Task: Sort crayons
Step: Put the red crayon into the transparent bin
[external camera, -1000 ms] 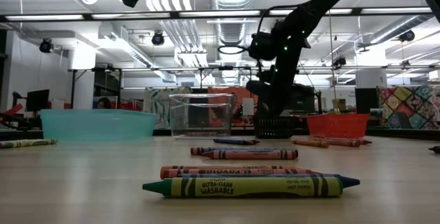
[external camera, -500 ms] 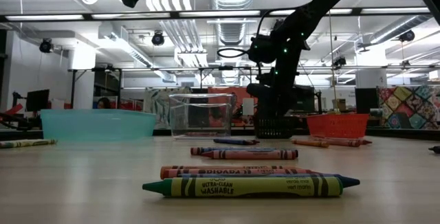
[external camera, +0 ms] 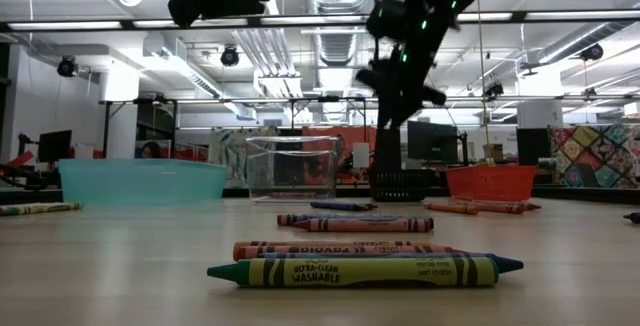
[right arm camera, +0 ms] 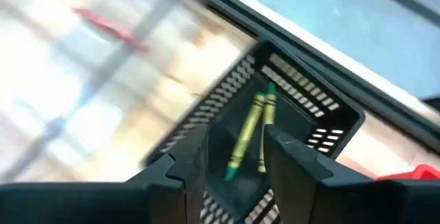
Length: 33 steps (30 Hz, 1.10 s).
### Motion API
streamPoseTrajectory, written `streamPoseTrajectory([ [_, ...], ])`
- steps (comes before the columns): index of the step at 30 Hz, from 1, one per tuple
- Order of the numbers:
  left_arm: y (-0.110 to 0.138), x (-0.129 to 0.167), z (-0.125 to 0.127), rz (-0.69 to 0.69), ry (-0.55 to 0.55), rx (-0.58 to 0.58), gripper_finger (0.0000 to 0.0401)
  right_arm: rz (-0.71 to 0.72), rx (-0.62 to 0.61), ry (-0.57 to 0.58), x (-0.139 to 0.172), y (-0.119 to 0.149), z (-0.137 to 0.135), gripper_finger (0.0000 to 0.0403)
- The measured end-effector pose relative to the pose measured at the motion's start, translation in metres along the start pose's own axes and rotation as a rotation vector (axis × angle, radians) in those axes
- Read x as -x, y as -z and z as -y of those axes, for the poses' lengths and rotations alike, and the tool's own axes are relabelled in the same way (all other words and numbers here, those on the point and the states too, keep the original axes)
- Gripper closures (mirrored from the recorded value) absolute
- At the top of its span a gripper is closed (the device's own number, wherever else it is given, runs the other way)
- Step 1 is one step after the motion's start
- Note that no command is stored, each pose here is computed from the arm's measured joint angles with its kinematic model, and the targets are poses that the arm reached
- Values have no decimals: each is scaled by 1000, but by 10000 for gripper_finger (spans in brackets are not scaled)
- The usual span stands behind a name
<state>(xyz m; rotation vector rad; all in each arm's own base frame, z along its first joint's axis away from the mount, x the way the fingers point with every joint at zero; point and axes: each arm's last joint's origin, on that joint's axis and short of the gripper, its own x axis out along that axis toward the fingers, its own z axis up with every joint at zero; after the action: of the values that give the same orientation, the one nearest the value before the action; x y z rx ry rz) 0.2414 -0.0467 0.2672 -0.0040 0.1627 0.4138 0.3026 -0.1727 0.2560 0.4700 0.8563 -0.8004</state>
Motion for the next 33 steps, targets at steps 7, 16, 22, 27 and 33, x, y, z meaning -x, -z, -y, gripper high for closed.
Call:
streamPoseTrajectory([
  [7, 5, -2, 1, -30, -2, -15, 252, 49, 108, -120, 62, 19, -35, 293],
  [16, 14, -9, 6, -61, -5, -29, 252, -21, 207, -237, 102, 62, -79, 312],
  [22, 14, -11, 8, -48, -4, -14, 252, -91, 246, -267, 113, 88, -101, 321],
  [27, 11, -11, 8, -24, -1, -10, 252, -141, 260, -272, 119, 106, -112, 319],
  [33, 9, -11, 8, -2, 2, -12, 252, -252, 251, -183, 111, 131, -107, 311],
])
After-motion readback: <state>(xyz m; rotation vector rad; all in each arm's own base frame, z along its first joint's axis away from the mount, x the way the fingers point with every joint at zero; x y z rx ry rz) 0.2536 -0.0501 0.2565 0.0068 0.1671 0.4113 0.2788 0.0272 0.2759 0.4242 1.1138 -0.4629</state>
